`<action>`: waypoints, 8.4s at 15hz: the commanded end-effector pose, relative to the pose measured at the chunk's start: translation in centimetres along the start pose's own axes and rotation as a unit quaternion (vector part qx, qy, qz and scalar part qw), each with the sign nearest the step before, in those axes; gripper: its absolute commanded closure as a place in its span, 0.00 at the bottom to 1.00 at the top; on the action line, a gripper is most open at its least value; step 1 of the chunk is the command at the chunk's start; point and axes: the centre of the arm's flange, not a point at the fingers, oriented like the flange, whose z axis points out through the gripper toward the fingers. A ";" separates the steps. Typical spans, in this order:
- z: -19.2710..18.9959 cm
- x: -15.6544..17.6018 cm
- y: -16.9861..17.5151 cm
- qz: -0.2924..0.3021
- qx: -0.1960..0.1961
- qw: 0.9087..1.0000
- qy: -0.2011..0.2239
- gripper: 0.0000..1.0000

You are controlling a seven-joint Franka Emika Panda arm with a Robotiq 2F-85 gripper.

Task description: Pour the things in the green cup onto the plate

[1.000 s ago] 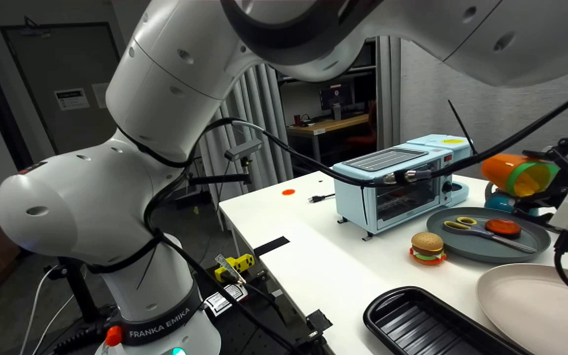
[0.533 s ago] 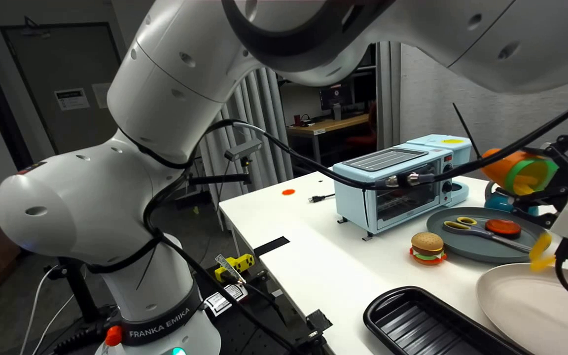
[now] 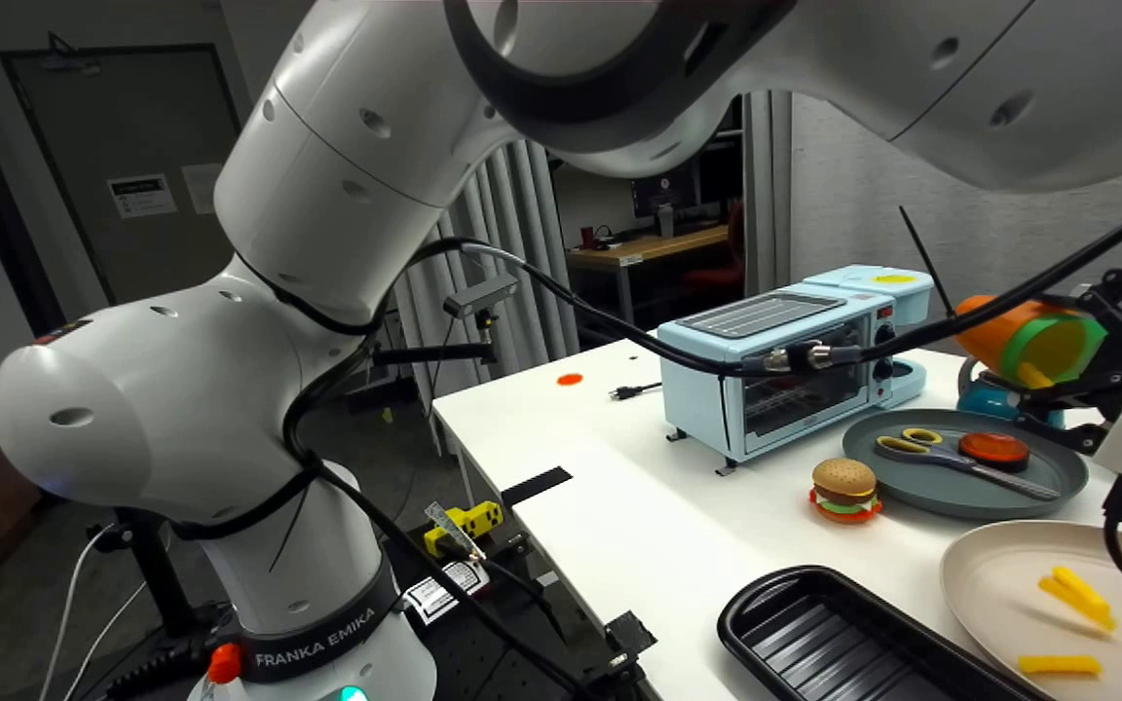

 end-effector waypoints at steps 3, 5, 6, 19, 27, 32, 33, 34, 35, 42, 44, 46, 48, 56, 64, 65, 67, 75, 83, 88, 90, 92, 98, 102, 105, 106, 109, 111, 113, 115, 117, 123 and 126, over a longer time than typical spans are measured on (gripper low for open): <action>-0.8 0.5 -0.3 -0.046 0.020 0.998 -0.022 0.45; -0.9 0.4 -0.3 -0.065 0.035 0.997 -0.028 0.45; -1.0 0.4 -0.4 -0.077 0.047 0.995 -0.033 0.45; -1.2 0.3 -0.5 -0.111 0.092 0.988 -0.051 0.45; -1.2 0.3 -0.3 -0.131 0.090 0.986 -0.059 0.45; -1.2 0.1 -0.4 -0.148 0.105 0.981 -0.073 0.45; -1.1 0.1 -0.5 -0.149 0.110 0.980 -0.073 0.45; -1.1 0.0 -0.4 -0.146 0.103 0.981 -0.081 0.45; -1.1 0.0 -0.3 -0.145 0.099 0.981 -0.082 0.45; -1.4 0.3 0.7 -0.153 0.026 0.985 -0.071 0.45; -1.6 0.3 1.0 -0.175 0.006 0.982 -0.076 0.45; -1.7 0.5 1.3 -0.198 -0.018 0.977 -0.078 0.45; -1.8 0.6 1.6 -0.219 -0.040 0.972 -0.080 0.45; -2.4 1.6 2.6 -0.309 -0.119 0.940 -0.075 0.45; -3.0 2.7 3.4 -0.377 -0.187 0.905 -0.062 0.45; -3.0 2.8 3.5 -0.383 -0.195 0.901 -0.060 0.45; -3.1 3.1 3.6 -0.395 -0.209 0.893 -0.056 0.45; -3.4 3.9 3.8 -0.433 -0.252 0.864 -0.047 0.45; -3.9 4.8 3.8 -0.475 -0.288 0.831 -0.025 0.45; -4.1 5.3 3.7 -0.496 -0.307 0.812 -0.012 0.45; -4.2 5.5 3.8 -0.502 -0.316 0.805 -0.007 0.45; -4.3 5.7 3.8 -0.509 -0.324 0.797 -0.001 0.45; -4.7 6.3 3.7 -0.521 -0.359 0.774 0.022 0.45; -4.9 6.7 3.7 -0.525 -0.377 0.762 0.036 0.45; -4.9 6.9 3.9 -0.528 -0.387 0.754 0.040 0.45; -5.0 6.9 4.0 -0.527 -0.390 0.754 0.041 0.45; -5.1 7.1 4.0 -0.528 -0.404 0.745 0.049 0.45; -5.3 7.3 4.0 -0.529 -0.414 0.739 0.057 0.45; -5.4 7.3 3.9 -0.530 -0.424 0.732 0.060 0.45; -5.5 7.3 3.8 -0.530 -0.433 0.726 0.064 0.45; -5.7 7.3 3.7 -0.529 -0.442 0.721 0.068 0.45; -6.5 7.4 3.6 -0.521 -0.494 0.692 0.074 0.45; -6.8 7.6 3.8 -0.516 -0.519 0.677 0.080 0.45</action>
